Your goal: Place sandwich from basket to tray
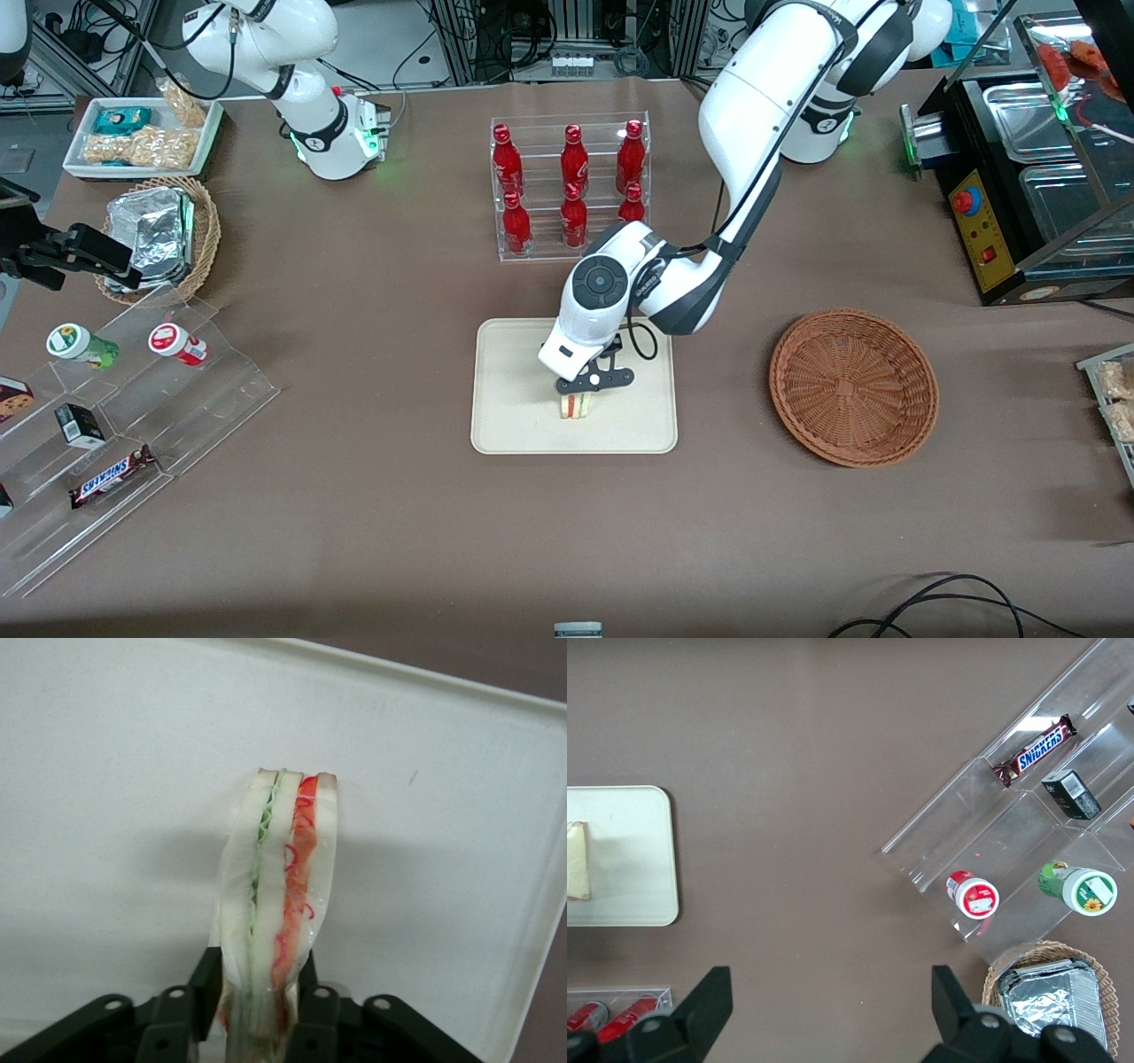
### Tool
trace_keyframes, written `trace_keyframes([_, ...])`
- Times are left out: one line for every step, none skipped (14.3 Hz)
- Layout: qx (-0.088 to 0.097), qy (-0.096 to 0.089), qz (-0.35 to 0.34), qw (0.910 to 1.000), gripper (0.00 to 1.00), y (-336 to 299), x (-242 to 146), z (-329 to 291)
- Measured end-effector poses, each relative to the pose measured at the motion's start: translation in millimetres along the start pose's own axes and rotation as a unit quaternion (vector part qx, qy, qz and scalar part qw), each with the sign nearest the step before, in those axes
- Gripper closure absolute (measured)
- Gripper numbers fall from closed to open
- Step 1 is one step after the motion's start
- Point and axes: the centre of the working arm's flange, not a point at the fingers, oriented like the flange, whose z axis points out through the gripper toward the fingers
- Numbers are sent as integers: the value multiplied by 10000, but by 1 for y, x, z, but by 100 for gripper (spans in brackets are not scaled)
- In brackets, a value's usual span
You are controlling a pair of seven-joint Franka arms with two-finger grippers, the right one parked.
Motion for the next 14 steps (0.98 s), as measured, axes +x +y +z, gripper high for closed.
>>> trace_keyframes([-40, 33, -41, 10000, 44, 2, 2, -7])
trace_keyframes([-48, 53, -58, 10000, 33, 4, 3, -19])
trace_keyframes([14, 32, -65, 10000, 24, 4, 2, -36])
trace_keyframes([126, -11, -65, 9999, 13, 2, 1, -59])
trace_keyframes([275, -37, -82, 9996, 4, -4, 0, -86])
trace_keyframes([427, -13, -156, 9990, 0, -13, 2, -116])
trace_keyframes([537, 45, -272, 9982, 0, -27, 8, -149])
trace_keyframes([620, 84, -439, 9971, 0, -40, 14, -173])
trace_keyframes([719, 95, -641, 9953, 0, -57, 21, -192])
trace_keyframes([824, 70, -819, 9932, 0, -75, 31, -204])
trace_keyframes([900, 32, -972, 9912, 0, -93, 41, -209])
trace_keyframes([952, -8, -1129, 9890, 0, -112, 52, -209])
trace_keyframes([997, -57, -1254, 9871, 0, -132, 63, -208])
trace_keyframes([1040, -119, -1292, 9861, 0, -153, 73, -206])
